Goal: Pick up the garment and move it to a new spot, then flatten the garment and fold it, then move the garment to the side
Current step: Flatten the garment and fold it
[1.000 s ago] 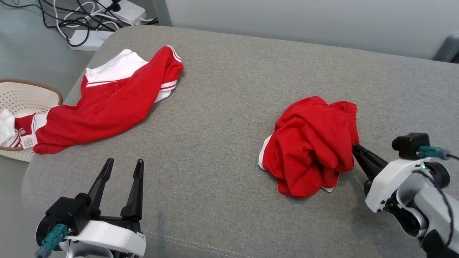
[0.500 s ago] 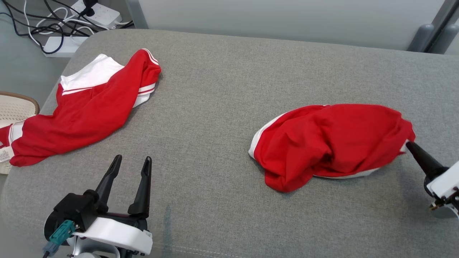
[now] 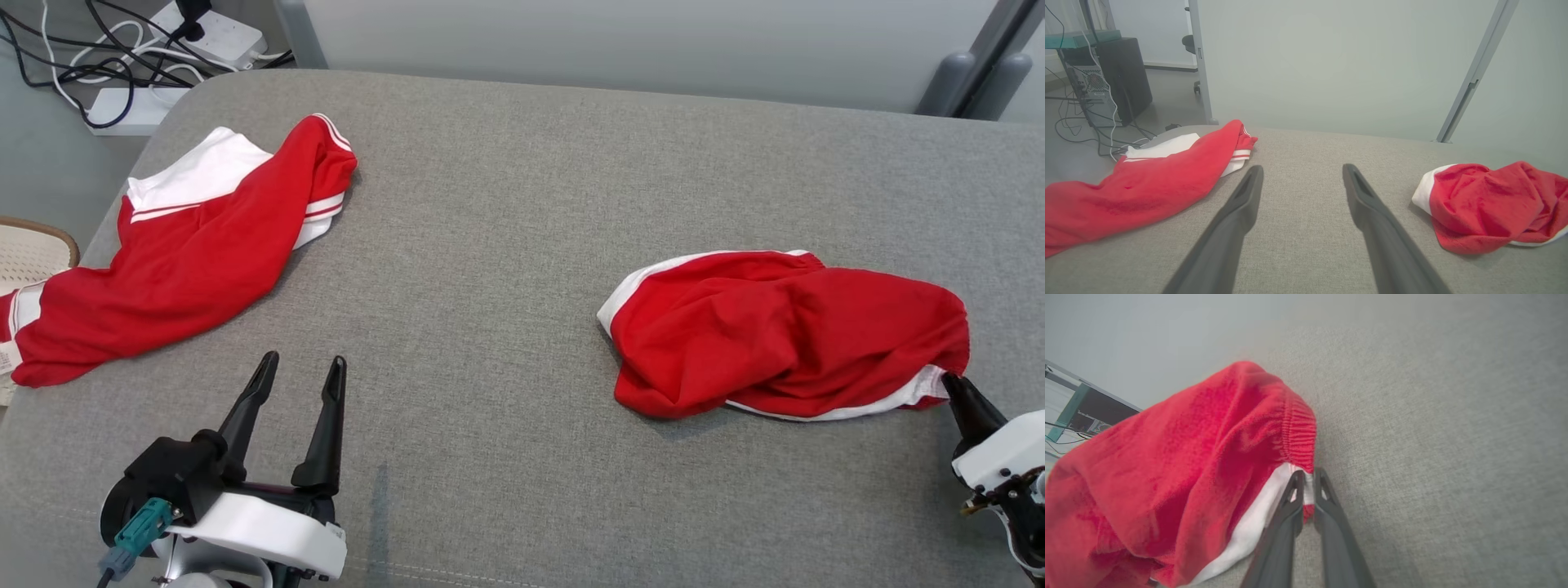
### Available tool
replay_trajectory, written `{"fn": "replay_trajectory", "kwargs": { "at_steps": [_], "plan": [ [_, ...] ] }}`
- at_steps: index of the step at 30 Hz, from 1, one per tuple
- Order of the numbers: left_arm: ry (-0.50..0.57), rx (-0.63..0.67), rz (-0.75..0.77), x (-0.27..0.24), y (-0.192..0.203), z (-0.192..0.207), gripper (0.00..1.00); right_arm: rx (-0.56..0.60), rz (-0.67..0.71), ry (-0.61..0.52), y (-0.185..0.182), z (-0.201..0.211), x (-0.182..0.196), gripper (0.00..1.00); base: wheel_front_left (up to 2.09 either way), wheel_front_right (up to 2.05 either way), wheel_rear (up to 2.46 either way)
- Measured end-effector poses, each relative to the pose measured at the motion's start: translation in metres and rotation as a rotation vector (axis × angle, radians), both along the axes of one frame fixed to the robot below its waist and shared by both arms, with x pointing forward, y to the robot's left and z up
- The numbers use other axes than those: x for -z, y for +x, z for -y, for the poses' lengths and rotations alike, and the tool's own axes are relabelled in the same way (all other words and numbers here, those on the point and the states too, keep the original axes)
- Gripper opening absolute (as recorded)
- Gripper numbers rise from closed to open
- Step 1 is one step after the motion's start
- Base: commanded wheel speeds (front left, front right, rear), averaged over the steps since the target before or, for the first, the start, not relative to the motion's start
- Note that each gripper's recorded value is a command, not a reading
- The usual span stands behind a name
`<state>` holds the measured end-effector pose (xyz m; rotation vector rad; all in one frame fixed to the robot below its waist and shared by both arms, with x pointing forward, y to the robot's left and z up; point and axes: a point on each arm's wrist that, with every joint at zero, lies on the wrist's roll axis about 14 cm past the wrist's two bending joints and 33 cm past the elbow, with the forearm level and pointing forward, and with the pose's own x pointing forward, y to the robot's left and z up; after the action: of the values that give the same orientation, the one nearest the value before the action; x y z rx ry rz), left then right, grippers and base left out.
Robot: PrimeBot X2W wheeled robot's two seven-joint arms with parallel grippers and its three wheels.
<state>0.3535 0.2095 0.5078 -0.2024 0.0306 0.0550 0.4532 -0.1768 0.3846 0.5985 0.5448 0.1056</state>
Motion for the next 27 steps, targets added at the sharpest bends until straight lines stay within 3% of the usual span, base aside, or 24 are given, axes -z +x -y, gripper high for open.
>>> {"fn": "replay_trajectory", "kwargs": {
  "at_steps": [15, 20, 27],
  "plan": [
    [0.037, 0.016, 0.053, -0.021, 0.005, -0.002, 1.0, 0.018, 0.409, -0.141, 0.019, 0.024, -0.096, 1.0, 0.0, 0.0, 0.0],
    [0.039, 0.033, 0.061, -0.025, 0.009, 0.004, 1.0, -0.069, 0.536, -0.257, -0.005, 0.006, -0.113, 1.0, 0.0, 0.0, 0.0],
    [0.04, 0.043, 0.068, -0.029, 0.011, 0.008, 1.0, -0.1, 0.62, -0.315, -0.047, -0.024, -0.116, 1.0, 0.0, 0.0, 0.0]
  ]
}}
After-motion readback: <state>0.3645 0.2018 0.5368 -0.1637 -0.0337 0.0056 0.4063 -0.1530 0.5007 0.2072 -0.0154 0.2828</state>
